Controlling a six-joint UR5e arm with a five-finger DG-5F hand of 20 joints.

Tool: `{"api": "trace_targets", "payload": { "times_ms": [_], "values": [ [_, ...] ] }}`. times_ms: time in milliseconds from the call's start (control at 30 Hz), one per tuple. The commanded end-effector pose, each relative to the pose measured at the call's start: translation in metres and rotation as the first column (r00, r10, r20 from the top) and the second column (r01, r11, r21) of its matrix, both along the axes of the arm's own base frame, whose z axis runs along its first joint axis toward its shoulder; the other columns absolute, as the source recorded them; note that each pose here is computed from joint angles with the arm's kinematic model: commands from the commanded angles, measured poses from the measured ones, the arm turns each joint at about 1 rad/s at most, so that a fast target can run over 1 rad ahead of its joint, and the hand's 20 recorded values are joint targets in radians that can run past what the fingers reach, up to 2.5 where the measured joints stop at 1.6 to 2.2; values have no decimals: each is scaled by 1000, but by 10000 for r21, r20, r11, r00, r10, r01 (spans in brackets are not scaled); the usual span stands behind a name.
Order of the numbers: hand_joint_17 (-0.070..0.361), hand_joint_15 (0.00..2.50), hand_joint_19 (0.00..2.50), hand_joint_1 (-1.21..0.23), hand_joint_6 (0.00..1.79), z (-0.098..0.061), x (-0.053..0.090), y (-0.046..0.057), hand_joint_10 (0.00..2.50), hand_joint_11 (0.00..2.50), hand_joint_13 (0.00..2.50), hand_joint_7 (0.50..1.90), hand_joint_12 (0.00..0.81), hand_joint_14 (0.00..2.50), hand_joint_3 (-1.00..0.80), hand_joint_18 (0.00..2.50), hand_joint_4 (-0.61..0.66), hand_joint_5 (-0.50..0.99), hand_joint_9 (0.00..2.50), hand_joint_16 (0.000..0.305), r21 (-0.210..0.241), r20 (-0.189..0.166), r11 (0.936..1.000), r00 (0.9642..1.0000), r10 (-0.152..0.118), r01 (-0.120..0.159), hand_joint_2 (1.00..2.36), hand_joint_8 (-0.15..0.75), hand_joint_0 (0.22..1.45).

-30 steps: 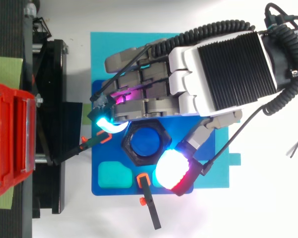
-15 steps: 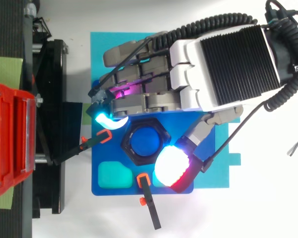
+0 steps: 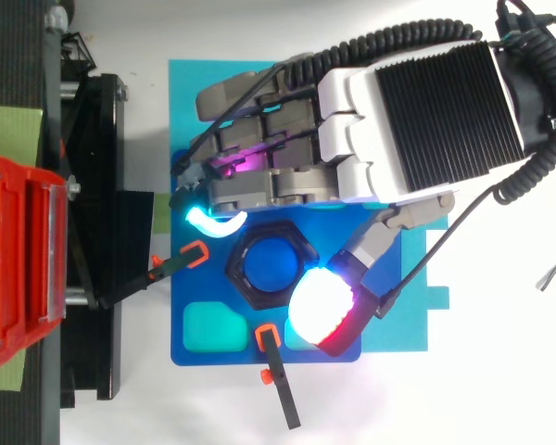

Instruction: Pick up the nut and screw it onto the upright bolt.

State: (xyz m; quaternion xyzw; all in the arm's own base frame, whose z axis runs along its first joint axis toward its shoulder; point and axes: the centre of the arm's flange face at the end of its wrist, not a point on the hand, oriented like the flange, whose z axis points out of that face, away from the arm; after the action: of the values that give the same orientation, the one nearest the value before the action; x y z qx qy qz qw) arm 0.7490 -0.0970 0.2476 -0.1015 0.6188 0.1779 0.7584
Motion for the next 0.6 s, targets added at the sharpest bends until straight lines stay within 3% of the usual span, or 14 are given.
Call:
{"api": "trace_targets", "payload": {
  "times_ms": [0, 200, 567],
  "values": [
    [48, 0, 132, -170, 503, -1, 0, 0, 0, 0, 807, 1362, 194, 0, -500, 593, 192, -38, 983, 21, 0, -8, 10000, 10000, 0, 0, 1000, 261, 515],
    [47, 0, 140, -194, 500, -1, 0, -1, 0, 1, 845, 1543, 187, 0, -500, 640, 147, -10, 1078, 21, -18, -3, 10000, 10000, -4, 4, 1000, 259, 519],
    [41, 0, 144, -211, 570, 4, -1, -11, 0, 48, 883, 1475, 172, 0, -500, 684, 115, 8, 1231, 18, -103, 281, 9998, 9994, 189, -186, 1000, 264, 522]
  ]
}}
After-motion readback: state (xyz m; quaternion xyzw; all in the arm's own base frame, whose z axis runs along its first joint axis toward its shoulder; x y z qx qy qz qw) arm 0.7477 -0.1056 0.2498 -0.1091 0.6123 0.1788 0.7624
